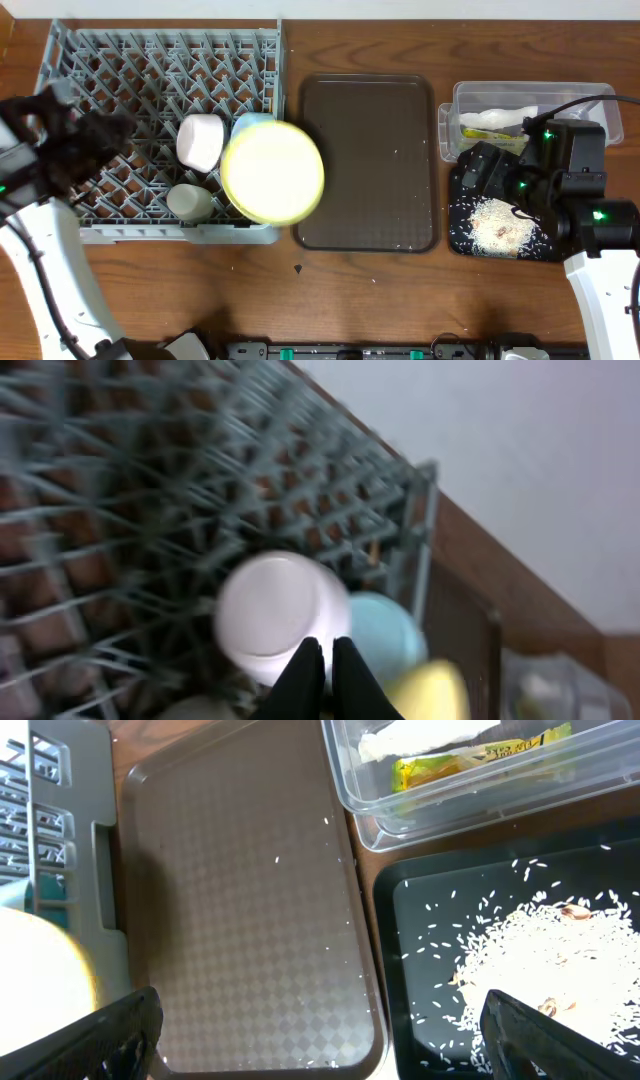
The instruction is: Sort waste into correct bins and load items into the dishwasher
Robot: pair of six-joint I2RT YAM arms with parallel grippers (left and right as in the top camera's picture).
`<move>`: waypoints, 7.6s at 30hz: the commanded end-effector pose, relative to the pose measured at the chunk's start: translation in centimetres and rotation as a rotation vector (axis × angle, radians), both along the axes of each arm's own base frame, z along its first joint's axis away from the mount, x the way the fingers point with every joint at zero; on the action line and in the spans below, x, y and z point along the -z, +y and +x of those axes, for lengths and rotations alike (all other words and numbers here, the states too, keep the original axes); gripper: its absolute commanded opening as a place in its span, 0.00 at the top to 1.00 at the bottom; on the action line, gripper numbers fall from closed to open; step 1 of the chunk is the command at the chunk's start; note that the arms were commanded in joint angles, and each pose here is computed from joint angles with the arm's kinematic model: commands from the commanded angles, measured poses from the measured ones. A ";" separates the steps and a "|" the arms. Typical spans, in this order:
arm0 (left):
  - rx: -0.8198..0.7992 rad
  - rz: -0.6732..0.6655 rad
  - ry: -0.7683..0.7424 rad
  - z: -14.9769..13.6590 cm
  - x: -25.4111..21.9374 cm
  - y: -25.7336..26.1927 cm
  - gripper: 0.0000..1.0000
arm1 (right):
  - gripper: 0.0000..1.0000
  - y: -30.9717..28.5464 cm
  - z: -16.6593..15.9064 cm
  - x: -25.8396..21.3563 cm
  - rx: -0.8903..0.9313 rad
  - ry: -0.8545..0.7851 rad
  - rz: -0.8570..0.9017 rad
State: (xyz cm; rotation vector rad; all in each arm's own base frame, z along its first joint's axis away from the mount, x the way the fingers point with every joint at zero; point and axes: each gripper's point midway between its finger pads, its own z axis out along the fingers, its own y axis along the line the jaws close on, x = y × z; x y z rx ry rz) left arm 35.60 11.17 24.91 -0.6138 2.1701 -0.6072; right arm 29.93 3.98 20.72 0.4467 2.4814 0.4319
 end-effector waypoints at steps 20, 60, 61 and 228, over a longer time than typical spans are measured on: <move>0.549 -0.005 0.229 -3.7 3.4 -19.2 0.56 | 0.01 -0.2 0.2 -0.4 0.017 -0.013 0.001; 0.789 0.049 0.921 -13.0 24.5 -35.6 0.49 | 0.01 -0.2 0.1 -0.4 0.017 -0.010 0.002; 0.798 0.054 0.920 -13.1 24.7 -35.8 0.50 | 0.01 -0.2 0.1 -0.4 0.017 -0.010 0.002; 0.012 0.507 -0.543 -11.2 10.9 -11.6 0.01 | 0.01 -0.2 0.2 -0.4 0.017 -0.014 0.001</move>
